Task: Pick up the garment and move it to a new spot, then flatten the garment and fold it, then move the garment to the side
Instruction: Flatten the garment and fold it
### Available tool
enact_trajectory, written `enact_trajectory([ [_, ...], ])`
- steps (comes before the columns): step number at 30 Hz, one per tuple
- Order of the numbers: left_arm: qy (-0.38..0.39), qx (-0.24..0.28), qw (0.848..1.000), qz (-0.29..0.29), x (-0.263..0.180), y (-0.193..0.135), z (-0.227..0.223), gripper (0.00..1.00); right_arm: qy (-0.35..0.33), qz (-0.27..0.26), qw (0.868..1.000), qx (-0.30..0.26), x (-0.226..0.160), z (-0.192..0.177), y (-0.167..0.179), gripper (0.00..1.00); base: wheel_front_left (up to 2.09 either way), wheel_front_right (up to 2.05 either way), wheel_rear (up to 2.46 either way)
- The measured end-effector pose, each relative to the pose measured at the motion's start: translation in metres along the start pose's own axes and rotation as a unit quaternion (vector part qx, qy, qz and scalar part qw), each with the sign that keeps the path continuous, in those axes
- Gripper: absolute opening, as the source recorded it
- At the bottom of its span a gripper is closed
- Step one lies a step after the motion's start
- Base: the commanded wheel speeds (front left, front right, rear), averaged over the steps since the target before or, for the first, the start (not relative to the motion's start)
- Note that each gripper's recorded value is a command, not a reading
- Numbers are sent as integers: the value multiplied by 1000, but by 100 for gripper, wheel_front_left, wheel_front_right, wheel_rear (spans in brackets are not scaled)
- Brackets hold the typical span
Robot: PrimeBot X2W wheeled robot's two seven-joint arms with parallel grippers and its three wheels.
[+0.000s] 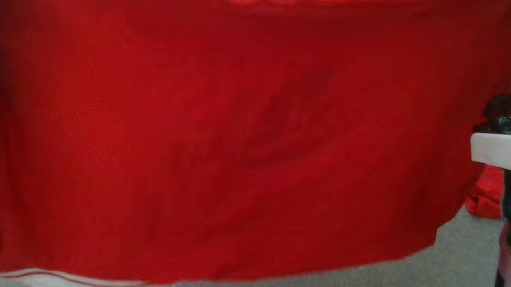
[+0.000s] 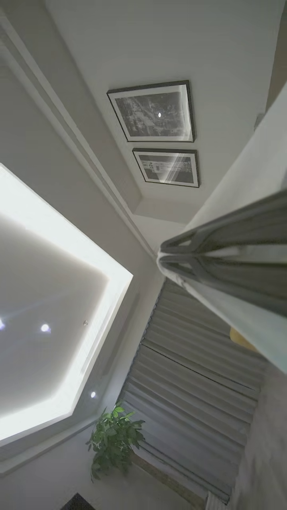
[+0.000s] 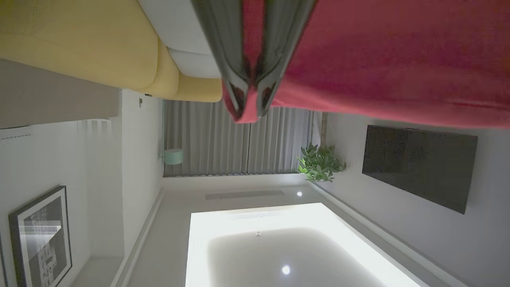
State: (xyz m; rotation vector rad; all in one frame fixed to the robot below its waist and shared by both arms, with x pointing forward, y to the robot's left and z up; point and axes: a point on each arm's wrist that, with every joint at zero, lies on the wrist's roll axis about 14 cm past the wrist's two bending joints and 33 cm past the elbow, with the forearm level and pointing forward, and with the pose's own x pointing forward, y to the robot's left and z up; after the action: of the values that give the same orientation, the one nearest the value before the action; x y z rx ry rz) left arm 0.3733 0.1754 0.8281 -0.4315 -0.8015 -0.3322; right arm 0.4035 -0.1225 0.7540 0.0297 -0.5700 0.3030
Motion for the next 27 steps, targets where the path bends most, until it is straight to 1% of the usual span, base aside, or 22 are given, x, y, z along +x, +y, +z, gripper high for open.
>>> enact_trajectory([
  [1,0,0,1000,0,0,0,0,0,0,0,1000,0,0,0,0,0,0,0,0],
  [3,34,-15,999,22,0,18,-23,0,26,-1,1000,-6,2,-15,-3,0,0,0,0],
  [5,80,-7,996,38,-1,40,-54,0,59,-3,998,2,7,-39,-7,0,0,0,0],
  [7,107,3,993,50,5,61,-78,0,95,-8,995,12,16,-66,-15,0,0,0,0],
  [9,124,9,990,60,19,81,-101,0,119,-4,993,4,37,-88,-23,0,0,0,0],
  [11,144,20,987,65,37,99,-126,0,128,2,992,8,66,-103,-27,0,0,0,0],
  [14,164,56,982,76,63,130,-157,0,136,29,989,-44,112,-123,-28,0,0,0,0],
  [16,160,81,980,87,80,150,-168,0,126,33,989,-66,140,-130,-33,0,0,0,0],
  [17,152,90,980,91,89,158,-170,0,121,24,990,-61,151,-134,-40,0,0,0,0],
  [18,142,96,981,94,98,164,-171,0,115,6,992,-40,160,-137,-49,0,0,0,0],
  [19,130,99,982,97,108,169,-171,0,111,-9,993,-32,166,-142,-59,0,0,0,0],
  [22,109,105,984,89,127,170,-174,0,103,-31,993,-36,175,-156,-76,0,0,0,0],
  [24,115,107,984,85,127,168,-182,0,109,-31,993,-43,174,-169,-76,0,0,0,0],
  [27,144,109,980,89,111,171,-197,0,145,-21,988,-48,162,-198,-67,0,0,0,0],
])
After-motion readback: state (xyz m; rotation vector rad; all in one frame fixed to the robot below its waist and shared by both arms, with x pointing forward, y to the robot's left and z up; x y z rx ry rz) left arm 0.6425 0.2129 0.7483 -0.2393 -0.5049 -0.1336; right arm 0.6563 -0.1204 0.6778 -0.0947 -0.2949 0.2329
